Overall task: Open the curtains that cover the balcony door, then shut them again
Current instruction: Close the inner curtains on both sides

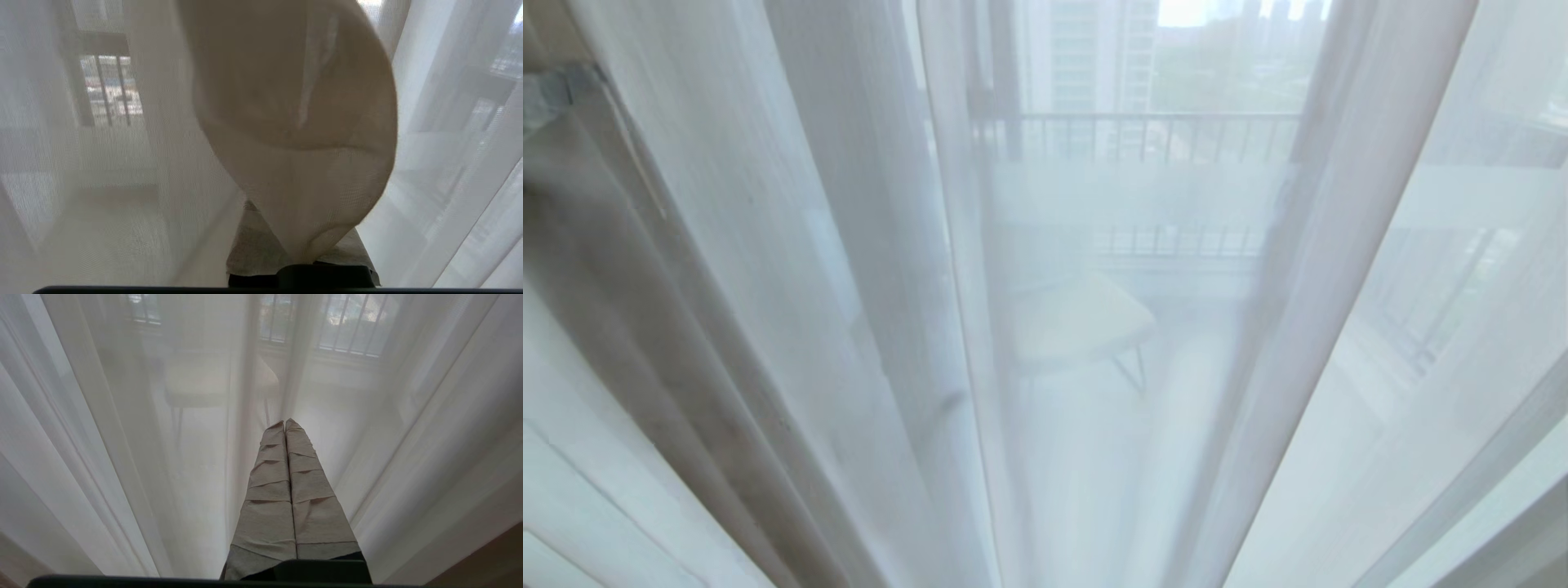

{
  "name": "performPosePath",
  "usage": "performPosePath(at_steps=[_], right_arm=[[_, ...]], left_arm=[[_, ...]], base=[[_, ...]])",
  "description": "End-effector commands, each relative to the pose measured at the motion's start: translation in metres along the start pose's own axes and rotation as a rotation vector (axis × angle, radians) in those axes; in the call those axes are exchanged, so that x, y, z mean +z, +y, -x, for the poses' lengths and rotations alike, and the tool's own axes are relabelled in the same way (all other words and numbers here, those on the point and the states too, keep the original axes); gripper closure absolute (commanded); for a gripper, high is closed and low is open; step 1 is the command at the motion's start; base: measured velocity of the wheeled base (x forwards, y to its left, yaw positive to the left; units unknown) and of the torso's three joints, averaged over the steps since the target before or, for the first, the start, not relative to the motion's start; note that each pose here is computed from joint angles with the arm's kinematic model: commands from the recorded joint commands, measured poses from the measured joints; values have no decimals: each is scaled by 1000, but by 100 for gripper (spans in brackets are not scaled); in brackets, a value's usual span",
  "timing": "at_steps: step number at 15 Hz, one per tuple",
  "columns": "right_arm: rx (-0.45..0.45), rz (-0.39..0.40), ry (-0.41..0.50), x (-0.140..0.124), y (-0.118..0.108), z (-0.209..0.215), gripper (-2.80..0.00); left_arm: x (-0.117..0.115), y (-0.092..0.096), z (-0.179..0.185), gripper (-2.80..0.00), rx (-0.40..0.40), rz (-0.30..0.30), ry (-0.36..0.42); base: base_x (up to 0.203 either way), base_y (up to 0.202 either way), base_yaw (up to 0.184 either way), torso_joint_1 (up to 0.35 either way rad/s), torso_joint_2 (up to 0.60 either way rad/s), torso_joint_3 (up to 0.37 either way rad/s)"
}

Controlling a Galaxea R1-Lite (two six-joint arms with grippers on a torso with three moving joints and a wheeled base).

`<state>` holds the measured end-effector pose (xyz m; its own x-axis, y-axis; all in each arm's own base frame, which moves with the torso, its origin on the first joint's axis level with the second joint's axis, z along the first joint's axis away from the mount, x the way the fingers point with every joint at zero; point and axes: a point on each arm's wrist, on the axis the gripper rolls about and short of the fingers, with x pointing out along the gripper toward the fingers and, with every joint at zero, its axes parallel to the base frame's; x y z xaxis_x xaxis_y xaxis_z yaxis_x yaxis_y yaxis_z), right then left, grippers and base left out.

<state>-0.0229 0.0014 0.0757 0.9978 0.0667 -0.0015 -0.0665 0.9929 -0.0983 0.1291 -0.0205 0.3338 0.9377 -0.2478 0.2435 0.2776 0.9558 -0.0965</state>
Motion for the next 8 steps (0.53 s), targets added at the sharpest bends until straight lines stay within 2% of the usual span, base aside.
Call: performPosePath(at_steps=[1,4,8], right_arm=[[1,1,0,0,0,0,0],[1,1,1,-1,0,0,0],[1,1,0,0,0,0,0]], left_arm=[[16,-3,0,0,-16,-2,-34],[24,-13,-17,0,-83,19,3],[30,-32,-45,0,-189,48,9]], base=[[0,0,0,0,0,0],[0,0,0,0,0,0],[0,0,0,0,0,0]])
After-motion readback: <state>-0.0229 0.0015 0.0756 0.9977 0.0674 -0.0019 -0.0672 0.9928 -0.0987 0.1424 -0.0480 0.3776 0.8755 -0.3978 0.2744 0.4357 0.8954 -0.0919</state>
